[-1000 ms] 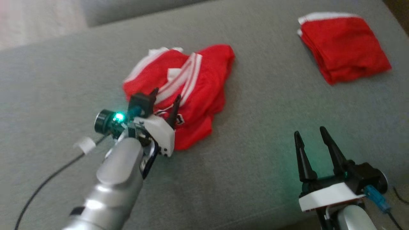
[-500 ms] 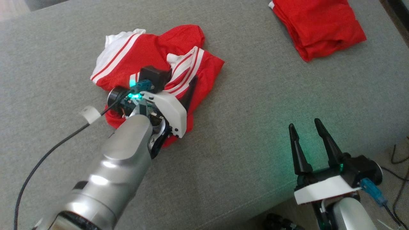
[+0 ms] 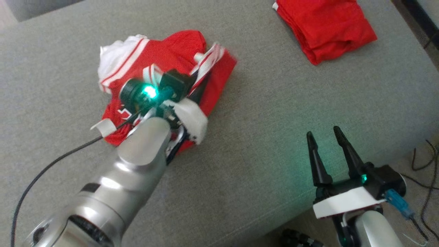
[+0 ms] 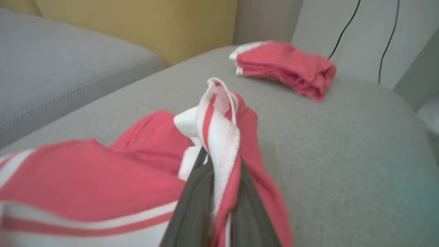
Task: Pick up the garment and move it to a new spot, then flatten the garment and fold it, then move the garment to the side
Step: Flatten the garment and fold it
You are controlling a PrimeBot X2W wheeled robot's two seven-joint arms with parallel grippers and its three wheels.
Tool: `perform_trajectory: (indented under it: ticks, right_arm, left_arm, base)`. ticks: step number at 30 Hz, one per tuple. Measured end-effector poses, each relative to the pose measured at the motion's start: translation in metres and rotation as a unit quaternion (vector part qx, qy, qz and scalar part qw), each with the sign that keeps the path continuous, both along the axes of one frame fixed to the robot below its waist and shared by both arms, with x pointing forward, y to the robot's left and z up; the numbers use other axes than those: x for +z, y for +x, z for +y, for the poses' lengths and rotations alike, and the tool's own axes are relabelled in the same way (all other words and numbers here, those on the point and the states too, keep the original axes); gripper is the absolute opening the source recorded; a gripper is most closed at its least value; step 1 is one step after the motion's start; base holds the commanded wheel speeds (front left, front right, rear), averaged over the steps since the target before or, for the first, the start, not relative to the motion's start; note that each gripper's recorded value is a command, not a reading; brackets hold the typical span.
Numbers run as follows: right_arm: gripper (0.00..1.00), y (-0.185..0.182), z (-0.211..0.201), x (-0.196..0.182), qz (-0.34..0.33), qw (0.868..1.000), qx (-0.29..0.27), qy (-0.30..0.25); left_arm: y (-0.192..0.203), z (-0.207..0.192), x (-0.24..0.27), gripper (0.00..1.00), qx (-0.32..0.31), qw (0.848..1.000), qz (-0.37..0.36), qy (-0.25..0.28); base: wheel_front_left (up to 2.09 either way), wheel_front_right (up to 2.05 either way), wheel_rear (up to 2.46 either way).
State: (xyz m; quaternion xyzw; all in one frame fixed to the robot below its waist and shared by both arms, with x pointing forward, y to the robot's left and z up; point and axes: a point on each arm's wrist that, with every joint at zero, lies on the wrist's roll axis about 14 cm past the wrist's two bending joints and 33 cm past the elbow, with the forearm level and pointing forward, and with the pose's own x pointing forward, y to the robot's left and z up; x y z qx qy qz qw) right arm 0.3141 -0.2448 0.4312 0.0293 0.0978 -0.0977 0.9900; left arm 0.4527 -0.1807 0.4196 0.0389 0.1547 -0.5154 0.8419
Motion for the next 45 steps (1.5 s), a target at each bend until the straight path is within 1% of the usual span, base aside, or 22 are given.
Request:
perform_trajectory:
  ticks: [4,6,8,11,13,16,18,19,21,22,24,26,27,28,29,34,36,38,39,42,44,45]
  right_arm:
    - [1.00,-0.004,-0.004,0.006,-0.012,1.000,-0.006,0.001]
    - [1.00,-0.003,-0.001,0.011,-0.022,1.000,-0.001,0.001]
    - [1.00,-0.002,0.004,0.017,-0.033,0.999,0.007,0.004]
    - [1.00,-0.009,0.007,0.021,-0.043,0.999,0.009,0.005]
    - [1.00,-0.016,0.008,0.017,-0.039,0.999,0.007,0.010]
    - [1.00,-0.018,0.015,0.012,-0.034,0.999,0.019,0.017]
    - [1.00,-0.015,0.021,0.012,-0.036,0.999,0.029,0.019]
    - [1.00,-0.008,0.029,0.013,-0.040,0.998,0.045,0.021]
    - [1.00,-0.001,0.036,0.015,-0.045,0.997,0.060,0.023]
    - [1.00,0.002,0.040,0.016,-0.047,0.996,0.067,0.024]
    - [1.00,0.007,0.048,0.016,-0.047,0.995,0.081,0.026]
    - [1.00,0.009,0.056,0.012,-0.042,0.994,0.095,0.028]
    - [1.00,0.010,0.059,0.011,-0.040,0.994,0.102,0.026]
    - [1.00,0.012,0.061,0.011,-0.039,0.993,0.106,0.026]
    - [1.00,0.012,0.061,0.011,-0.039,0.993,0.106,0.026]
    - [1.00,0.017,0.067,0.010,-0.039,0.992,0.118,0.026]
    - [1.00,0.020,0.072,0.011,-0.041,0.991,0.127,0.025]
    - [1.00,0.022,0.078,0.010,-0.040,0.990,0.136,0.026]
    - [1.00,0.022,0.080,0.009,-0.038,0.989,0.141,0.027]
    - [1.00,0.022,0.086,0.005,-0.031,0.988,0.148,0.030]
    - [1.00,0.023,0.087,0.001,-0.025,0.988,0.150,0.031]
    - [1.00,0.024,0.088,0.000,-0.022,0.988,0.152,0.032]
  left_arm:
    - [-0.007,-0.025,0.070,0.00,-0.024,0.994,-0.038,-0.098]
    - [0.001,-0.033,0.120,0.00,-0.033,0.987,-0.098,-0.125]
    - [0.016,-0.036,0.181,0.00,-0.024,0.974,-0.162,-0.157]
    - [0.031,-0.025,0.271,0.00,0.007,0.948,-0.235,-0.214]
    - [0.039,-0.008,0.317,0.00,0.037,0.932,-0.253,-0.256]
    - [0.050,0.026,0.344,0.00,0.085,0.920,-0.241,-0.299]
    - [0.060,0.051,0.329,0.00,0.122,0.921,-0.223,-0.294]
    - [0.069,0.082,0.289,0.00,0.170,0.927,-0.183,-0.280]
    - [0.069,0.116,0.226,0.00,0.225,0.933,-0.130,-0.251]
    - [0.064,0.137,0.191,0.00,0.258,0.932,-0.095,-0.238]
    - [0.042,0.177,0.123,0.00,0.321,0.920,-0.020,-0.223]
    - [0.009,0.214,0.063,0.00,0.379,0.902,0.043,-0.203]
    - [-0.012,0.229,0.037,0.26,0.403,0.892,0.071,-0.194]
    - [-0.032,0.241,0.018,0.74,0.422,0.882,0.093,-0.187]
    - [-0.032,0.241,0.018,1.00,0.422,0.882,0.093,-0.187]
    - [-0.109,0.284,-0.030,1.00,0.495,0.838,0.150,-0.171]
    - [-0.127,0.296,-0.036,1.00,0.515,0.826,0.155,-0.168]
    - [-0.131,0.313,-0.032,1.00,0.532,0.819,0.139,-0.164]
    - [-0.128,0.319,-0.027,1.00,0.532,0.822,0.123,-0.161]
    - [-0.108,0.328,-0.006,1.00,0.509,0.846,0.070,-0.144]
    - [-0.085,0.326,0.011,1.00,0.478,0.867,0.043,-0.136]
    - [-0.073,0.320,0.022,1.00,0.453,0.882,0.030,-0.129]
  base:
    - [0.00,0.00,0.00]
    - [0.00,0.00,0.00]
    - [0.00,0.00,0.00]
    - [0.00,0.00,0.00]
    - [0.00,0.00,0.00]
    - [0.00,0.00,0.00]
    - [0.00,0.00,0.00]
    - [0.00,0.00,0.00]
    - [0.00,0.00,0.00]
    - [0.00,0.00,0.00]
    - [0.00,0.00,0.00]
    - [0.00,0.00,0.00]
    - [0.00,0.00,0.00]
    - [0.00,0.00,0.00]
    - [0.00,0.00,0.00]
    - [0.00,0.00,0.00]
    - [0.00,0.00,0.00]
    - [0.00,0.00,0.00]
    - [0.00,0.00,0.00]
    - [0.00,0.00,0.00]
    - [0.00,0.00,0.00]
    - [0.00,0.00,0.00]
